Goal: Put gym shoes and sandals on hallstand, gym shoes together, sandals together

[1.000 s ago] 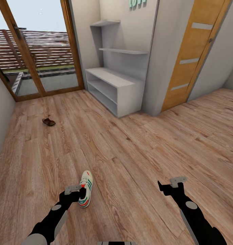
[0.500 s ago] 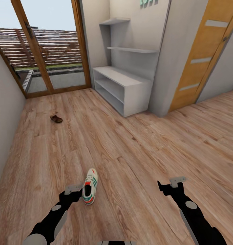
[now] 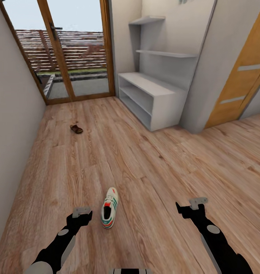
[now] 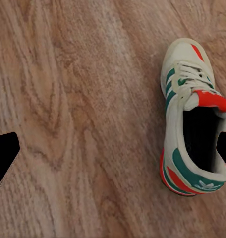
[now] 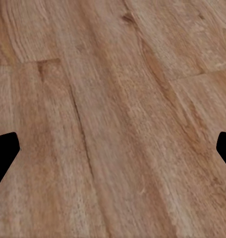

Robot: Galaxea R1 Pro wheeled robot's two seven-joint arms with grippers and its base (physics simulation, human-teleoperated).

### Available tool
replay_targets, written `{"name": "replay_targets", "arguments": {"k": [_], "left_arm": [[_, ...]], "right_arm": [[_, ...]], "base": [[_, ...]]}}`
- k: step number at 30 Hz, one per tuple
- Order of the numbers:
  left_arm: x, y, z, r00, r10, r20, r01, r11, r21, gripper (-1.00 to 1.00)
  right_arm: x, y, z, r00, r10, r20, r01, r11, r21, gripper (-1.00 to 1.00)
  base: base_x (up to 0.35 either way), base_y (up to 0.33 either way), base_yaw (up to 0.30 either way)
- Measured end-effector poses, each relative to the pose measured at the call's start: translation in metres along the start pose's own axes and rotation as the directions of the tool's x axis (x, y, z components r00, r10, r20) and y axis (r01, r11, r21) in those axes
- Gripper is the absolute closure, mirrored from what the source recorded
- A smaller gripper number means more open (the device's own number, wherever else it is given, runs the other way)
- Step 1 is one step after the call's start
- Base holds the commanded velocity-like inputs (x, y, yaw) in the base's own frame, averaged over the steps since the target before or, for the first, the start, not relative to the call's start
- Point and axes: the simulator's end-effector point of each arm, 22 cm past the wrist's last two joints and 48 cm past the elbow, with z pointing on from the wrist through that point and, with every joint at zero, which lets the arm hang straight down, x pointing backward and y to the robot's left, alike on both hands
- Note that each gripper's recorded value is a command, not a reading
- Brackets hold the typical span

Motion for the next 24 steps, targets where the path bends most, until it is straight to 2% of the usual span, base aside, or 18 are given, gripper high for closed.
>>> {"name": "replay_targets", "arguments": {"k": [7, 18, 24], "left_arm": [[0.0016, -0.0004, 0.0004, 1.0, 0.0, -0.003, 0.0, 1.0, 0.0, -1.0], [0.002, -0.0002, 0.0005, 1.0, -0.002, -0.004, 0.002, 1.0, -0.001, -1.0], [0.0019, -0.0019, 0.0007, 1.0, -0.003, -0.002, 0.003, 1.0, 0.002, -1.0]], "right_arm": [[0.0015, 0.0002, 0.0004, 1.0, 0.0, -0.003, 0.0, 1.0, 0.0, -1.0], [0.0017, 0.0003, 0.0005, 1.0, 0.0, -0.003, 0.0, 1.0, -0.001, -1.0], [0.0019, 0.0004, 0.0007, 1.0, 0.0, -0.003, 0.0, 1.0, -0.001, -1.0]], "base": [[0.258, -0.053, 0.083], [0.318, -0.056, 0.013], [0.145, -0.011, 0.001]]}}
